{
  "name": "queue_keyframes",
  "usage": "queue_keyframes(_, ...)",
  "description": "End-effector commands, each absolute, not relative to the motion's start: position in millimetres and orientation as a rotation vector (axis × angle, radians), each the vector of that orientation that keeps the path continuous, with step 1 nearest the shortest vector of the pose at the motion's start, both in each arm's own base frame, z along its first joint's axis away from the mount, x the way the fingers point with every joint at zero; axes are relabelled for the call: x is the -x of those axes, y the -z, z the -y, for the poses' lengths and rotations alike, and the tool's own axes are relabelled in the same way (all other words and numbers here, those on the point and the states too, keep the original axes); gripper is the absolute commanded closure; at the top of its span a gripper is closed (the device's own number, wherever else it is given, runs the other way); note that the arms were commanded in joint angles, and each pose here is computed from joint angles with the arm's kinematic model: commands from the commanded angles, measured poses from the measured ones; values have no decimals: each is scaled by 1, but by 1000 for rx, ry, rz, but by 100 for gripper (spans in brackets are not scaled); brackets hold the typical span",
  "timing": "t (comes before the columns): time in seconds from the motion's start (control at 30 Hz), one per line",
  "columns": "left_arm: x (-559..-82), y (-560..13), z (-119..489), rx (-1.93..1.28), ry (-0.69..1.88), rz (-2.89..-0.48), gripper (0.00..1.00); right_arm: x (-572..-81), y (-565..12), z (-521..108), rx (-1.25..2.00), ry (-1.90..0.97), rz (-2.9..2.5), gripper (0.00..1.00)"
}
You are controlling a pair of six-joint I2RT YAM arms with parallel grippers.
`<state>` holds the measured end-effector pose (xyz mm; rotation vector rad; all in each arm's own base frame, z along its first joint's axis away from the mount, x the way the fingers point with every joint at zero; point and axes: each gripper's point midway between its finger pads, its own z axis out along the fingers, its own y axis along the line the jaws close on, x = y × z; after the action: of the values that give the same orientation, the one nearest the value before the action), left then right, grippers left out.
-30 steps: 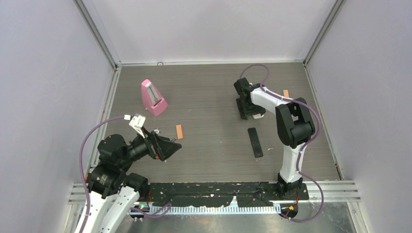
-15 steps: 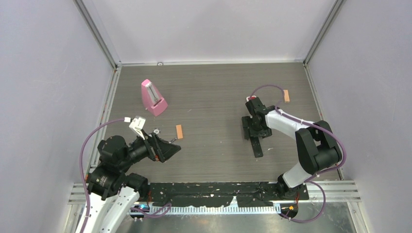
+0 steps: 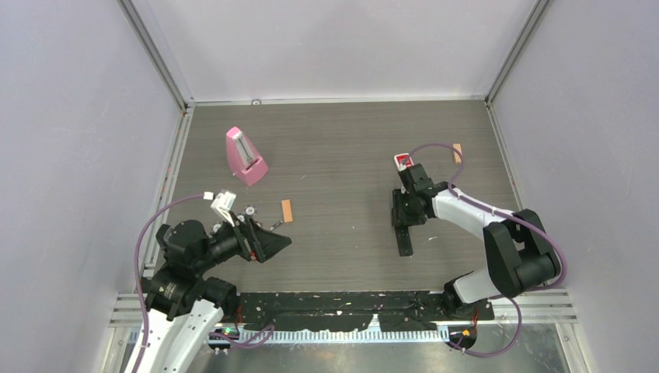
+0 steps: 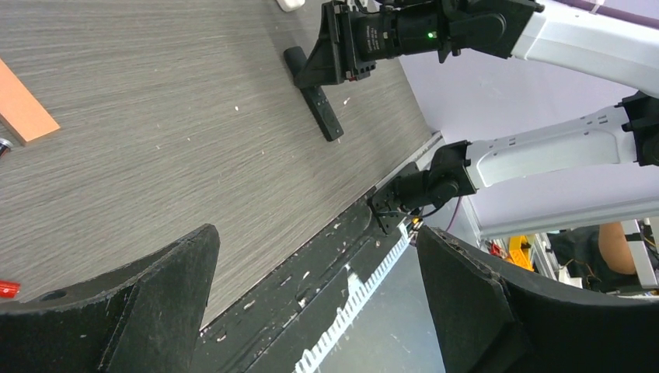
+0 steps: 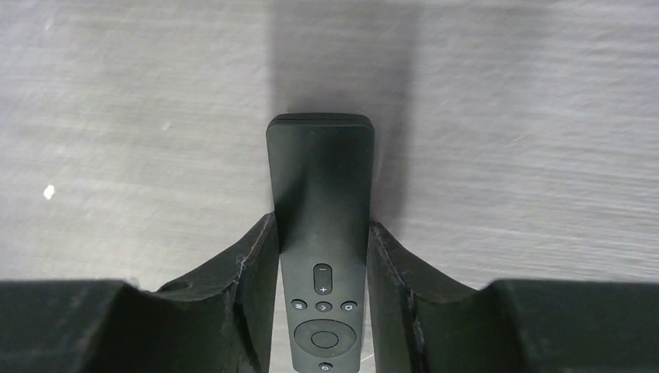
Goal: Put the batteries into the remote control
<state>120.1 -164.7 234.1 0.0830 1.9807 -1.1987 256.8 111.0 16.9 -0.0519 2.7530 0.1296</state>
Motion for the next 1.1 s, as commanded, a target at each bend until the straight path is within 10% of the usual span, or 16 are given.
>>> queue_keyframes(0.0,-125,-240,175,-131,1267,-1941,0,-242,-45,-152,127,-487,-2671,91)
queue_keyframes(0.27,-124,-261,197,-252,1451,-1816,0,-197,-222,-250,334,-1548,-2080,92)
queue_keyframes(0.57,-103,-314,210,-423,1625,-1553,0,-108,-395,-263,581,-2034,-1411,89)
queue_keyframes(1.07,-79,-377,227,-523,1718,-1285,3,-60,-454,-277,715,-2274,-1119,87)
